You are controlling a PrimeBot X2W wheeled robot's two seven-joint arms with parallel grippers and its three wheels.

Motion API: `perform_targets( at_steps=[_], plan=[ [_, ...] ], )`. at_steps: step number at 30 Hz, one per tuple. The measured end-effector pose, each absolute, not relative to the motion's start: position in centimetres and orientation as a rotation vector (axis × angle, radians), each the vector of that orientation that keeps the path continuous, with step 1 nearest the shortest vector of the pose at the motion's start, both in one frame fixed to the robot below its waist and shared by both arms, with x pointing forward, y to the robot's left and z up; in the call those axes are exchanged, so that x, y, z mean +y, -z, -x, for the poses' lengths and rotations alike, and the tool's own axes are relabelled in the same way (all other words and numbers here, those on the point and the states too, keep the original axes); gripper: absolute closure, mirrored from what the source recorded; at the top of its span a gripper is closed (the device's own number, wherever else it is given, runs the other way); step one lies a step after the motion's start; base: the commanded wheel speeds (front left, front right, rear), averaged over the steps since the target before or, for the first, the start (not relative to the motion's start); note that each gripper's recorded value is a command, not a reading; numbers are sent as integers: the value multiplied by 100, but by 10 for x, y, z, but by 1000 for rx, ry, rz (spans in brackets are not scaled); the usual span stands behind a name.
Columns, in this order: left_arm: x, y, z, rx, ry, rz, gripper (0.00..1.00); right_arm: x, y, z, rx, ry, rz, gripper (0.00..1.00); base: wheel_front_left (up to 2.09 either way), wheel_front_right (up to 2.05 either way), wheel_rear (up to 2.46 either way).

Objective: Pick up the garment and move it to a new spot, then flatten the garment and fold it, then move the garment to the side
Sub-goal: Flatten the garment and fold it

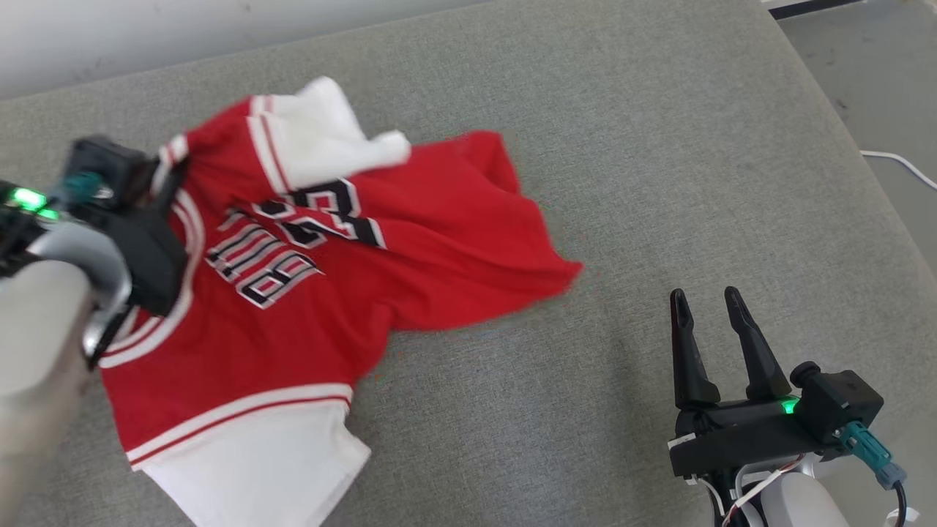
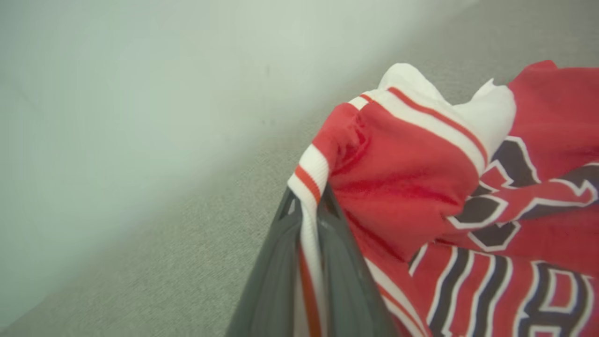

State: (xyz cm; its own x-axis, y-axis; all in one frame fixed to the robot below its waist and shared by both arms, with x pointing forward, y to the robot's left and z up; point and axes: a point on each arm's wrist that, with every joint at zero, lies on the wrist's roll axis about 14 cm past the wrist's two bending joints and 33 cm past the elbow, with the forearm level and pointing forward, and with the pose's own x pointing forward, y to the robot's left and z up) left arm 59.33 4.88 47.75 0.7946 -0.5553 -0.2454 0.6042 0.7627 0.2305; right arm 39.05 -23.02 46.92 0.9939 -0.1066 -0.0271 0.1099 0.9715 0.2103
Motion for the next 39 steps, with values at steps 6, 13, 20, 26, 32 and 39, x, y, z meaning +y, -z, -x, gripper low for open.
perform_targets(
  at_steps=[6, 13, 20, 26, 32, 39],
  plan=[
    [73, -475, -601, 177, 578, -318, 0, -229, -468, -392, 19, 105, -214, 0, 0, 0, 0],
    [79, -496, -599, 74, 517, -218, 0, -224, -470, -396, 13, 88, -207, 0, 0, 0, 0],
    [83, -555, -576, -119, 444, -101, 0, -214, -477, -396, -7, 55, -199, 0, 0, 0, 0],
    [111, -575, -533, -211, 346, -39, 0, -200, -481, -395, -17, 15, -195, 0, 0, 0, 0],
    [146, -581, -493, -251, 226, -6, 0, -186, -487, -394, -28, -31, -184, 0, 0, 0, 0],
    [178, -572, -448, -239, 112, 41, 0, -172, -494, -388, -47, -77, -161, 0, 0, 0, 0]
  ],
)
